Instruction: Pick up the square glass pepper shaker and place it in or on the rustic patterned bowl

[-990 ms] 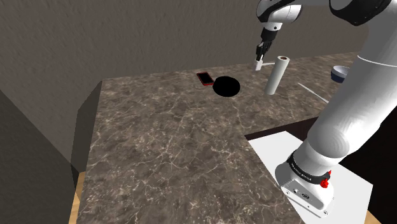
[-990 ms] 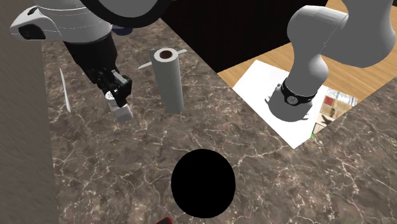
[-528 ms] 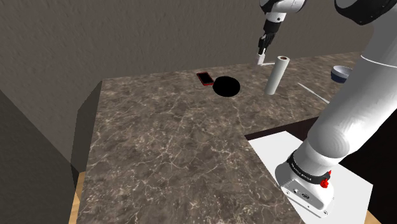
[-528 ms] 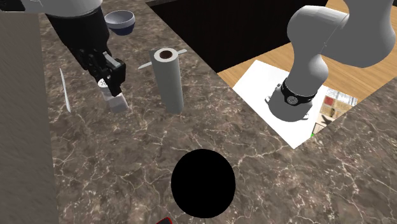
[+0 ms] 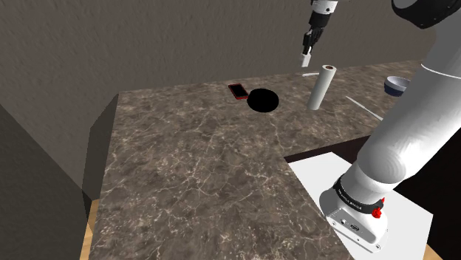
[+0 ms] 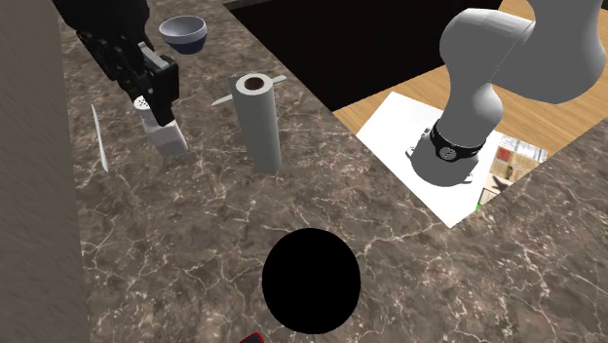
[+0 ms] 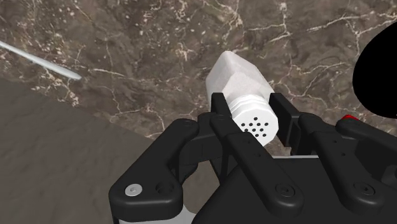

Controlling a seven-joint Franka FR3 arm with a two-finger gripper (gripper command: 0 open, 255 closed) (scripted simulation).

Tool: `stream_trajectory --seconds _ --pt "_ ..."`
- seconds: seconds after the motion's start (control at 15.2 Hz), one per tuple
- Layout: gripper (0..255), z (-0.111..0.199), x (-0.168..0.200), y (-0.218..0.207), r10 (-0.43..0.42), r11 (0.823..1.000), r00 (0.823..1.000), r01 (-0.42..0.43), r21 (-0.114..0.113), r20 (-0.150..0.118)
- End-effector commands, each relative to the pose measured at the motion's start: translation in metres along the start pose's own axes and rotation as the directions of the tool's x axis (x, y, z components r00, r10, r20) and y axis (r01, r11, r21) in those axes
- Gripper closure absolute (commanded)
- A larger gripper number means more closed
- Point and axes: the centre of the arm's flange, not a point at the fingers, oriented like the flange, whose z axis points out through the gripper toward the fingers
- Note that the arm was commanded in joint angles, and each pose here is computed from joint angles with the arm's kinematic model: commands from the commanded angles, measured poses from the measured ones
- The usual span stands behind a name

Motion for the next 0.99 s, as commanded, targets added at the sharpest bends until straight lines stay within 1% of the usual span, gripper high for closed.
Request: stream_trajectory --seconds 0.0,0.13,0.92 --pt "255 -0.009 0.001 0.0 0.0 1.0 1.0 0.0 0.0 0.0" --pt "255 -0.017 0.001 0.0 0.0 1.0 1.0 0.0 0.0 0.0" --pt "255 -0.047 0.02 -0.154 0.0 1.0 1.0 0.0 0.0 0.0"
